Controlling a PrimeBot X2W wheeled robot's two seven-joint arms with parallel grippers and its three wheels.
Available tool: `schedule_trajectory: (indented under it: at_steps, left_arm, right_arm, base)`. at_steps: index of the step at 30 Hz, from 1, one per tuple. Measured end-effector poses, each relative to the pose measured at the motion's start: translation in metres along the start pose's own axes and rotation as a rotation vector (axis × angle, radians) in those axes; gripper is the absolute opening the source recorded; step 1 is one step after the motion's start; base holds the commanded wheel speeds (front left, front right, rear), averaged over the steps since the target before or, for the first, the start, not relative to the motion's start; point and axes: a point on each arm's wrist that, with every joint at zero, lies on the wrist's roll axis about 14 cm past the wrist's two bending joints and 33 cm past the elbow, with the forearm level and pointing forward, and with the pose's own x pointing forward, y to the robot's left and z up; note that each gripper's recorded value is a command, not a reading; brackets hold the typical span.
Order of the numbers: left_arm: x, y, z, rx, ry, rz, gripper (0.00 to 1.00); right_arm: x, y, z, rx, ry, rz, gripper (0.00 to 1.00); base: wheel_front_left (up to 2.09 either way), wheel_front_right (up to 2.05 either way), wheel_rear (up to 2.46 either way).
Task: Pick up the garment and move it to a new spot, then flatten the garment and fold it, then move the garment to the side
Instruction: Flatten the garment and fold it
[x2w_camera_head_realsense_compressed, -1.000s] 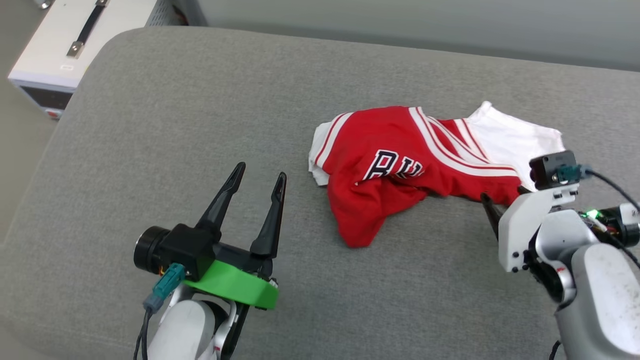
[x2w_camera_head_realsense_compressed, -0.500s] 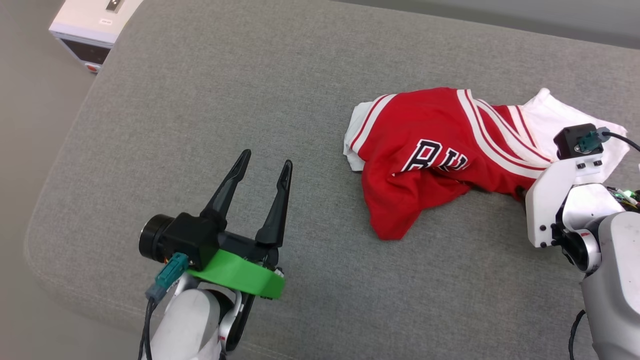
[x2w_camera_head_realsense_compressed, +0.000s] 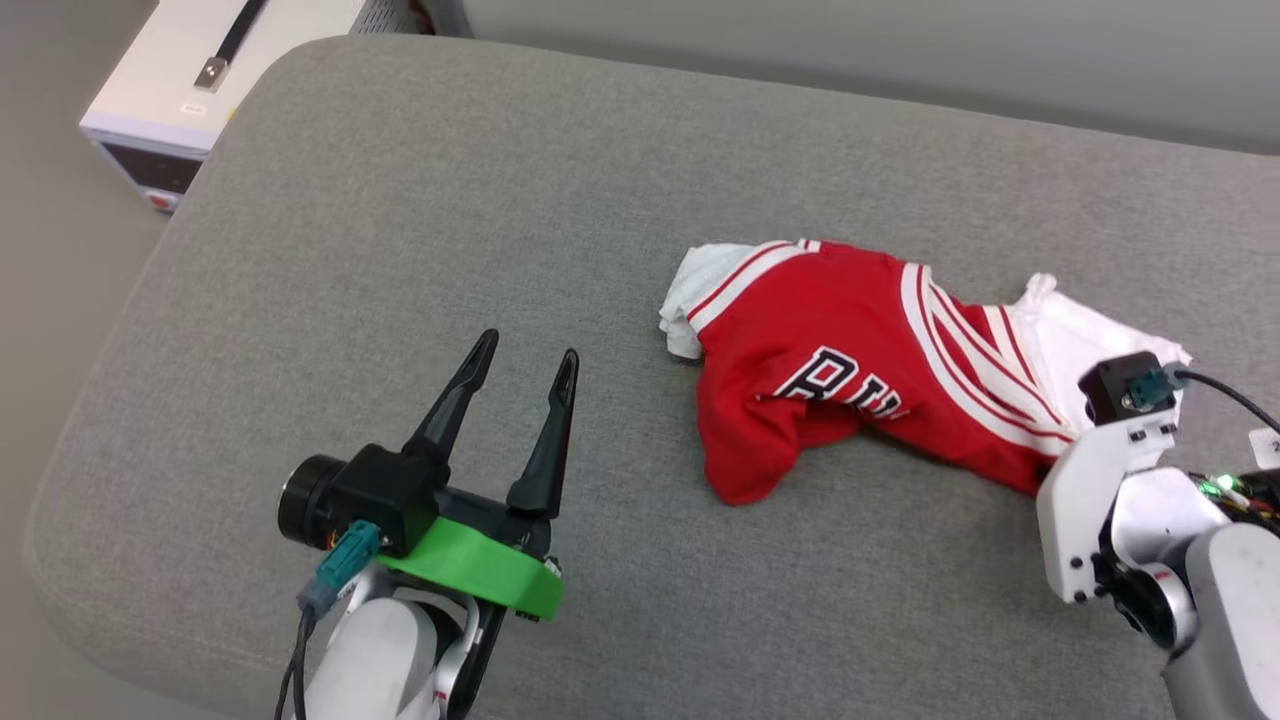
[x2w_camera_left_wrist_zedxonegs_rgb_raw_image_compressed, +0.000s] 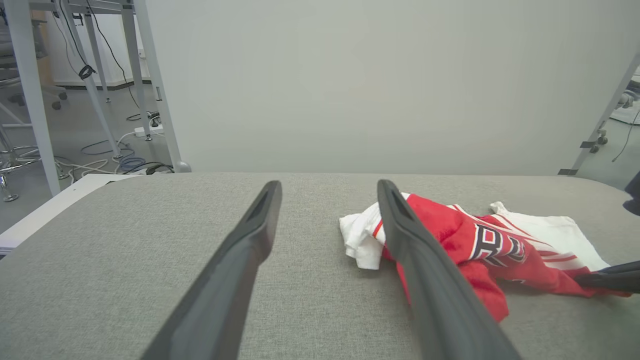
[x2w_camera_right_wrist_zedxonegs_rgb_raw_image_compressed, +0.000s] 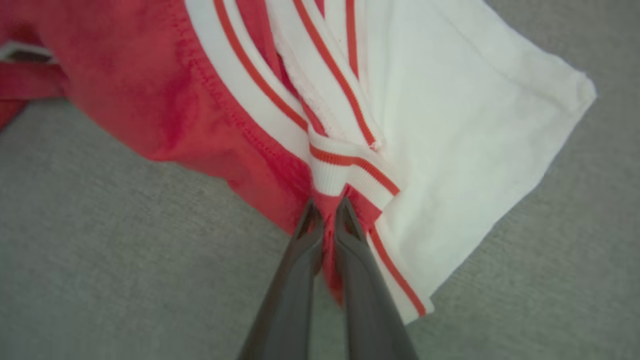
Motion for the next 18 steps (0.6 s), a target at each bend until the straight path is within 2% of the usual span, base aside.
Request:
schedule_trajectory:
  at_steps: [7,10,11,12,13,16,18]
  left_arm:
    - [0.002,-0.025,0.008,-0.021,-0.030,-0.073,1.00]
    - [0.005,-0.031,0.009,-0.026,-0.034,-0.094,1.00]
    - [0.006,-0.033,0.008,-0.027,-0.032,-0.099,1.00]
    - [0.006,-0.034,0.007,-0.028,-0.029,-0.102,1.00]
    - [0.007,-0.034,0.005,-0.029,-0.025,-0.105,1.00]
    - [0.008,-0.035,0.001,-0.030,-0.014,-0.112,1.00]
    - [0.010,-0.036,-0.001,-0.043,-0.009,-0.113,1.00]
  right_arm:
    - [-0.049,-0.038,-0.046,0.047,0.029,-0.112,0.00]
    - [-0.054,-0.044,-0.052,0.078,0.004,-0.134,0.00]
    - [-0.055,-0.046,-0.051,0.092,-0.018,-0.140,0.11]
    - [-0.055,-0.046,-0.049,0.101,-0.036,-0.142,0.52]
    - [-0.054,-0.045,-0.048,0.115,-0.057,-0.142,1.00]
    - [-0.053,-0.043,-0.036,0.135,-0.148,-0.145,1.00]
    - [-0.058,-0.044,-0.017,0.158,-0.260,-0.154,1.00]
  base:
    - [0.00,0.00,0.00]
    - [0.00,0.00,0.00]
    - [0.00,0.00,0.00]
    - [0.00,0.00,0.00]
    - [0.00,0.00,0.00]
    - [0.00,0.00,0.00]
    - [0.00,0.00,0.00]
